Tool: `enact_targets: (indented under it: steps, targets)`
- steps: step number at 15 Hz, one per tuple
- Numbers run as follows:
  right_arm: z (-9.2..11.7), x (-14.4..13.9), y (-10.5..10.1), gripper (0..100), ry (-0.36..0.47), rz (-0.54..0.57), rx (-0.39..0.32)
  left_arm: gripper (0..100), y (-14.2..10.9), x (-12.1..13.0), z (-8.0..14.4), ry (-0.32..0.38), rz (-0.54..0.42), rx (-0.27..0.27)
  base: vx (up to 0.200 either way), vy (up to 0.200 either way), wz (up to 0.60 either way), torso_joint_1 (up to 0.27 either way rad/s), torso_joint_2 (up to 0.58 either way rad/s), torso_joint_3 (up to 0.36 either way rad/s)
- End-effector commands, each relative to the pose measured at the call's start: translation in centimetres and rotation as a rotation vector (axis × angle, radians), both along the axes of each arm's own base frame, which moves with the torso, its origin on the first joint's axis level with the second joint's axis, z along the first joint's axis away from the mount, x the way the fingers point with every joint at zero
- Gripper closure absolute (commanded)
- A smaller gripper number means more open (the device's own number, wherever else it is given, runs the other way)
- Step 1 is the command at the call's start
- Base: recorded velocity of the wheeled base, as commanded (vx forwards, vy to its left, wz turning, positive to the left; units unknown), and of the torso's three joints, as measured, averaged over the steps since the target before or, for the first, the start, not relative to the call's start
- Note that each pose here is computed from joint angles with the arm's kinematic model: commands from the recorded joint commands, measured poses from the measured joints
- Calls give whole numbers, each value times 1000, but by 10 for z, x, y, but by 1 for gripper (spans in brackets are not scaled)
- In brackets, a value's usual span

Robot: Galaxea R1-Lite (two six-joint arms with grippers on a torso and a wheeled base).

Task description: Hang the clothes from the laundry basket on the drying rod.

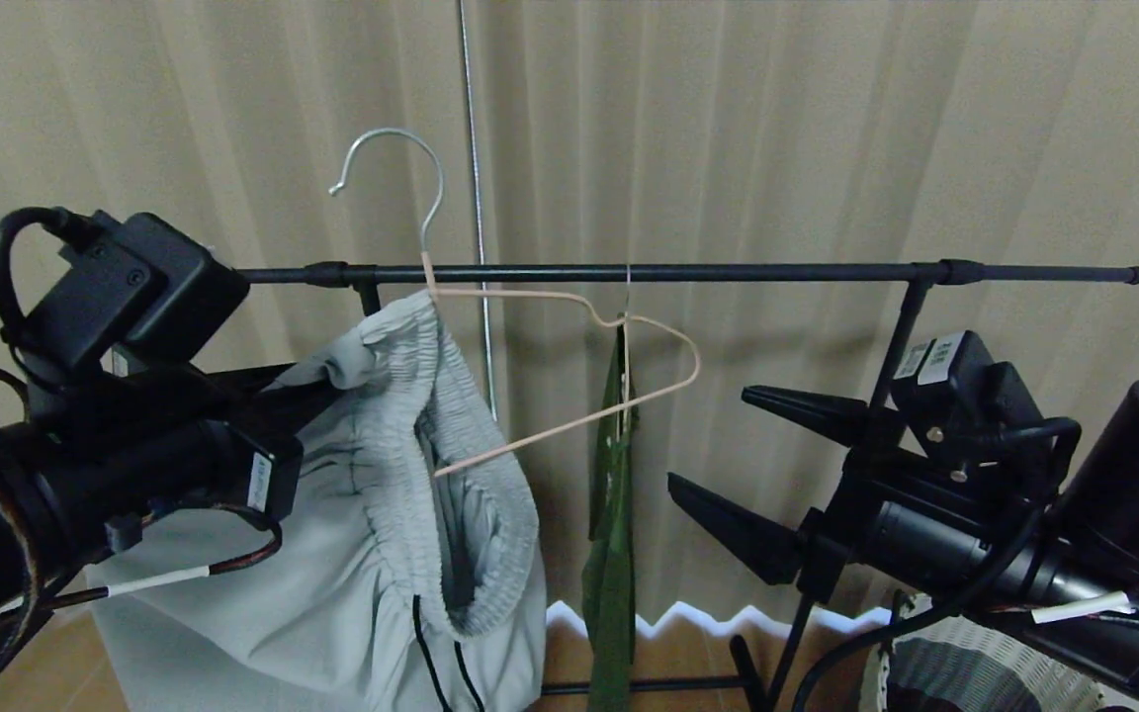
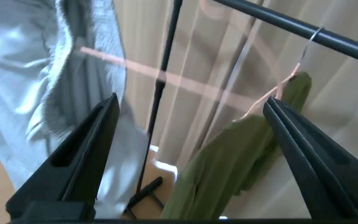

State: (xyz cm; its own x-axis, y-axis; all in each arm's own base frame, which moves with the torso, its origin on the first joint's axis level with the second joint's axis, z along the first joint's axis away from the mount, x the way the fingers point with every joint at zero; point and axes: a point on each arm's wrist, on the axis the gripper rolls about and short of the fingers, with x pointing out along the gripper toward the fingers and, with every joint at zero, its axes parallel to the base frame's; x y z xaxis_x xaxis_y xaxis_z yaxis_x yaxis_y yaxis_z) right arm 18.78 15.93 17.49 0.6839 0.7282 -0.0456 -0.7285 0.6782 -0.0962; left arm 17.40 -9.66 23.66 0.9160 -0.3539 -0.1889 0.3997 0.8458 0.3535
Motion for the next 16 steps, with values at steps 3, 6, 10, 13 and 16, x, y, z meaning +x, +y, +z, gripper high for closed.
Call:
enact_targets:
  steps: [3,6,10,13,16]
  targets:
    - [-9,-5,13,0,34,56,-18,100,-2,0,8,-8,0,-65,0,0,0,0,0,0]
    - [-22,-7,37,0,72,120,-39,100,-12,-4,21,-18,-46,-144,0,0,0,0,0,0]
    - [-28,8,57,0,61,128,-27,100,-22,-12,27,-26,-114,-174,0,0,0,0,0,0]
    - [-32,14,61,0,66,120,-32,100,-25,-17,29,-37,-141,-183,0,0,0,0,0,0]
    - [-34,19,57,0,75,100,-34,100,-26,-20,31,-47,-157,-190,0,0,0,0,0,0]
